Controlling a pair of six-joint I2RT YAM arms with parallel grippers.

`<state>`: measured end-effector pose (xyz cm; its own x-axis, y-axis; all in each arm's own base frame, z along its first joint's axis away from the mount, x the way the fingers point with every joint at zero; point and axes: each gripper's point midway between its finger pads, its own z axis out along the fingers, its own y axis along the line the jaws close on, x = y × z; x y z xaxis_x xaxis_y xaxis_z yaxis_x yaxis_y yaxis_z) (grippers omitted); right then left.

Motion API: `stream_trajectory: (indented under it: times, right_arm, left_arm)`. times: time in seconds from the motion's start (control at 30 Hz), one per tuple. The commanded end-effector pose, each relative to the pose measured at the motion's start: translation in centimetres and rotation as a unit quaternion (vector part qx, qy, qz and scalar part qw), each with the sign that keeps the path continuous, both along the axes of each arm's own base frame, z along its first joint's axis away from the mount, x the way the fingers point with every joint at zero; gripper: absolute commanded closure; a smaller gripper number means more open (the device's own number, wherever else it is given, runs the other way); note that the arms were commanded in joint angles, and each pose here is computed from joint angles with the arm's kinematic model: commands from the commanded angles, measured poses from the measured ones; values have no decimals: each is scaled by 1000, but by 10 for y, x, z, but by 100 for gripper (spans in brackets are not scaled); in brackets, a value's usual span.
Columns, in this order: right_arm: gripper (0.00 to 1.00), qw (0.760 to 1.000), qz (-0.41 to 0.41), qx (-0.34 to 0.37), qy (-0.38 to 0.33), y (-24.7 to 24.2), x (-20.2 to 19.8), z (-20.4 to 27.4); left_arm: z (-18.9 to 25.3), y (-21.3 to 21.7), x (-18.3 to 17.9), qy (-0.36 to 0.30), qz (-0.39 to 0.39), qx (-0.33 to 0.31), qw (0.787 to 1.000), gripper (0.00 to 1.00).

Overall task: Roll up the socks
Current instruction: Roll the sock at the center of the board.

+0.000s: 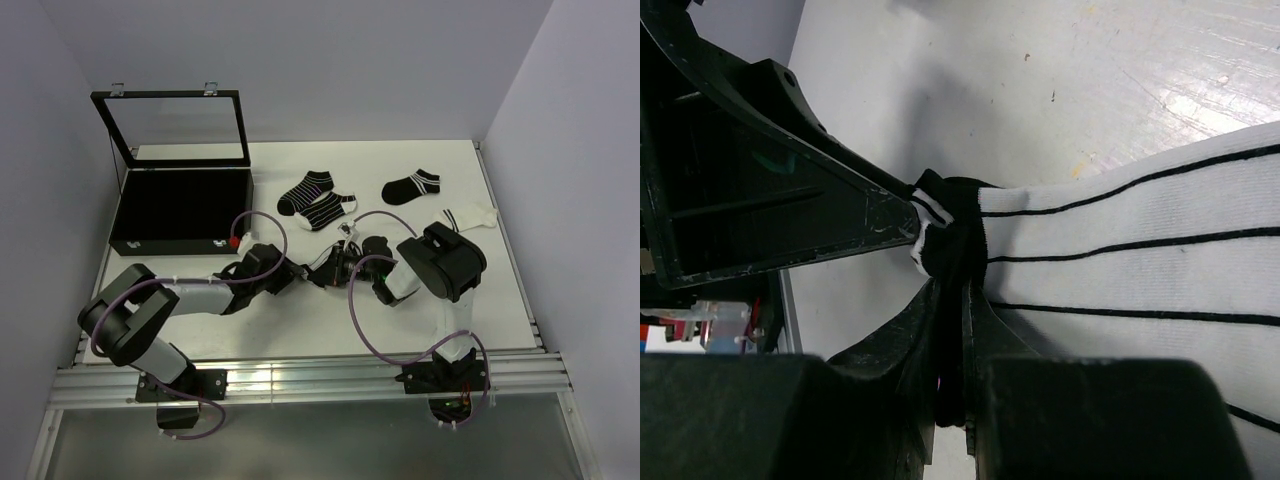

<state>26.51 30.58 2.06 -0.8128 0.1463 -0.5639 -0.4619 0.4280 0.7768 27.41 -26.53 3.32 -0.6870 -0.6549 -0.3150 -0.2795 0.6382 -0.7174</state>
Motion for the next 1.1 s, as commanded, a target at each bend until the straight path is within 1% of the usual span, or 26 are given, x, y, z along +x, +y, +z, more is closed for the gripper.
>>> stream_trajectory:
  times: [0.0,0.4,0.5,0.6,0.63,0.7,0.73,0.8,0.83,0.87,0.9,0.93,0.97,1.03,1.07]
  right_arm:
    - [100,998,-21,-41,44,-12,1,-29]
    - [100,997,-22,-42,61,-12,2,-33]
    - [100,997,-22,-46,63,-12,3,-34]
    - [98,997,-23,-49,58,-13,4,-32]
    - [96,996,-22,-55,60,-14,3,-34]
    - [94,997,-24,-57,51,-14,5,-28]
    - [90,996,-25,-67,51,-17,5,-30]
    - [85,996,-28,-71,38,-17,8,-22]
    - [79,995,-32,-85,37,-21,9,-24]
    - [76,995,-34,-90,33,-22,9,-22]
    - [74,995,-39,-89,14,-23,13,-9]
    - [68,994,-37,-107,9,-26,10,-10]
    - [66,991,-52,-121,-5,-30,15,-6]
    - [61,987,-48,-145,-41,-31,14,11]
    - [59,983,-66,-161,-59,-36,19,15]
  left_arm:
    - [-2,-9,0,-4,-18,0,1000,51]
    - [-19,-11,-2,10,-28,24,999,62]
    - [-22,-12,1,10,-30,35,999,69]
    - [-25,-11,2,13,-31,45,998,78]
    - [-27,-10,1,15,-32,50,998,84]
    - [-27,-11,2,16,-33,54,998,93]
    - [-29,-10,1,19,-34,60,997,100]
    - [-29,-10,1,20,-35,63,997,100]
    - [-30,-9,-1,23,-35,69,997,100]
    - [-30,-8,0,23,-35,72,997,100]
    - [-28,-9,1,21,-35,76,996,100]
    - [-27,-9,2,21,-37,81,996,100]
    - [-31,-4,-1,32,-38,96,994,100]
    - [-26,-5,3,29,-39,106,993,100]
    - [-25,-4,3,31,-39,112,992,100]
